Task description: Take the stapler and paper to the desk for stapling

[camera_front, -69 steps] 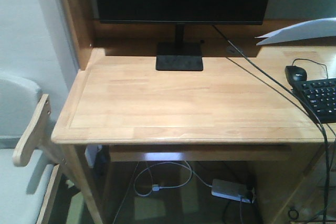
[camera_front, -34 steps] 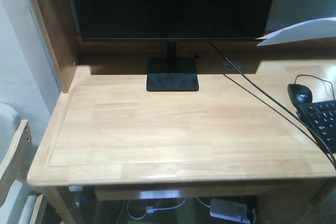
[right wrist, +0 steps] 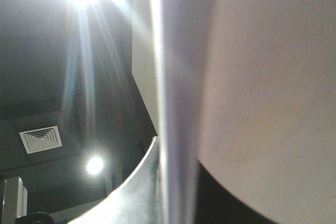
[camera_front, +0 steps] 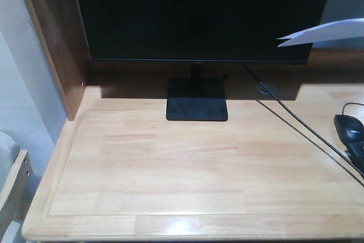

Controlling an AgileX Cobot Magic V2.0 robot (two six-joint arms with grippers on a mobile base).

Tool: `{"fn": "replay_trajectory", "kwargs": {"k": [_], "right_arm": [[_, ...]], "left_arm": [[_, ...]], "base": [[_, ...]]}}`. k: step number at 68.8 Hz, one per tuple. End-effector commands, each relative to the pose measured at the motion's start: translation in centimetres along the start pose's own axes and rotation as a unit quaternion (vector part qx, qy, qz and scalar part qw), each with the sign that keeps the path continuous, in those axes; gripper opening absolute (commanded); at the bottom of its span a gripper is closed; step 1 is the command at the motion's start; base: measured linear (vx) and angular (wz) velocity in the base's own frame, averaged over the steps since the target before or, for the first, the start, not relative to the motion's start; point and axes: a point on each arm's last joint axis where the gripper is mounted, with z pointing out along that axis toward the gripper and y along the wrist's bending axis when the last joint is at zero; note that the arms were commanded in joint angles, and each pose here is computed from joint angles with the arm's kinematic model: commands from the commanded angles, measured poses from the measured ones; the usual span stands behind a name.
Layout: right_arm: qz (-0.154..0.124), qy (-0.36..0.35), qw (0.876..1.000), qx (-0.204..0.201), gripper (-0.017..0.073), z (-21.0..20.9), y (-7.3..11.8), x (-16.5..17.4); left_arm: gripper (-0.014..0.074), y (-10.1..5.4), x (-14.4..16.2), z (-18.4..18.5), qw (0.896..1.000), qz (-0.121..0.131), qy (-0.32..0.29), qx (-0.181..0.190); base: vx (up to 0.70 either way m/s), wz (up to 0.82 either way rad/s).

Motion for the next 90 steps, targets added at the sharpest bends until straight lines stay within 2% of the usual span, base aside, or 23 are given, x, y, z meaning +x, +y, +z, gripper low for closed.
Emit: {"fn": "replay_trajectory", "kwargs": {"k": [1,90], "right_arm": [[-0.005,-0.011,1.0,-0.021,-0.001,0.67,0.57,-0.42],[-0.005,-0.011,1.0,-0.021,-0.001,0.67,0.57,-0.42]], "left_arm": [[-0.0006,-0.06,-1.73,0.0,0.998,0.0,-0.059,0.004],[-0.0006,-0.06,-1.73,0.0,0.998,0.0,-0.059,0.004]], "base": [[0.14,0.06],[0.04,0.02]]}}
